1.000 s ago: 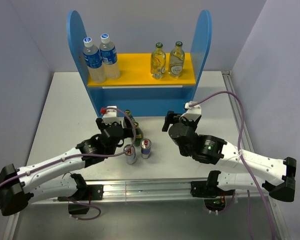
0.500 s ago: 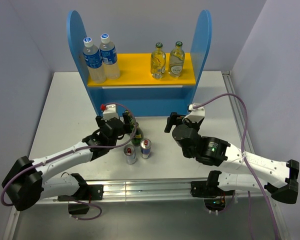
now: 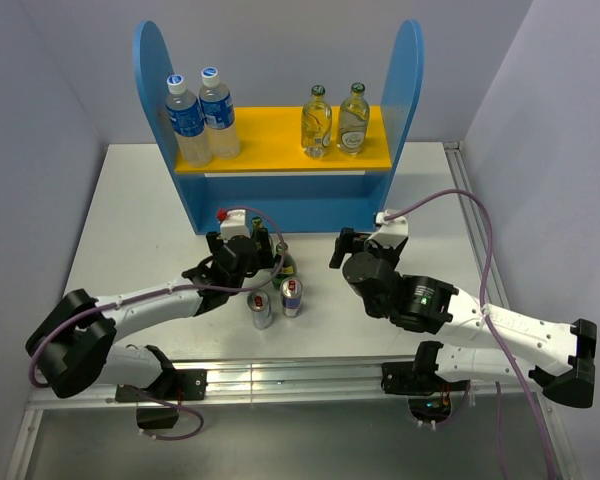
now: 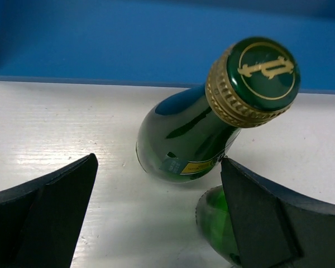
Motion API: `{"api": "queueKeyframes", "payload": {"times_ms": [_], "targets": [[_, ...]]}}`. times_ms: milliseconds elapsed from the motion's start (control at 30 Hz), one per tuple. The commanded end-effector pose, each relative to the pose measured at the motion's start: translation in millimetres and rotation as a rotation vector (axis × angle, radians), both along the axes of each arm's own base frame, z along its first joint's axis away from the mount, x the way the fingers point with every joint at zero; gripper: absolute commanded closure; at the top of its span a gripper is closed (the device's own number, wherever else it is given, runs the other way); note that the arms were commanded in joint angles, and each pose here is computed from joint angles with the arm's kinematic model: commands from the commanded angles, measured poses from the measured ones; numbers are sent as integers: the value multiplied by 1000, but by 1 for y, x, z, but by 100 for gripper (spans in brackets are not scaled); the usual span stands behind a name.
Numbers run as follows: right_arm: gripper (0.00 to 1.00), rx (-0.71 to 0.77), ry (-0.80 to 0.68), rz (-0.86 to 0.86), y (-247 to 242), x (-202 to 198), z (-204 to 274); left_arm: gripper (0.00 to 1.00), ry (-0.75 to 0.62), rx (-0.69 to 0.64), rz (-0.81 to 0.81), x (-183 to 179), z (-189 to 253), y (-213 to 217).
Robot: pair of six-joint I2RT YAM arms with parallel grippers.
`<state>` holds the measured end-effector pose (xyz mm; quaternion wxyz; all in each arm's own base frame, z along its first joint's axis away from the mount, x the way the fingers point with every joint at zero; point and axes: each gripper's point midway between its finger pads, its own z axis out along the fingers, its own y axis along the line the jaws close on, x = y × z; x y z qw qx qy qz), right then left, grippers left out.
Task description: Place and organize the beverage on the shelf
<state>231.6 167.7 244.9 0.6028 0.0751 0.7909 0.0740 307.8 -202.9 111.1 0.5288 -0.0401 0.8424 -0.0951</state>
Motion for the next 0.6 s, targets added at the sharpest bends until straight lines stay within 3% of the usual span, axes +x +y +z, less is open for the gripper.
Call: {"api": "queueKeyframes", "payload": {"times_ms": [0,567], "targets": [[14,30,-28,-42,-8,2,5,1,-23,-15,-25,10,2,-12],[14,16,-23,-42,-12,6,-5,1,-59,48,21,36,-25,-14]]}}
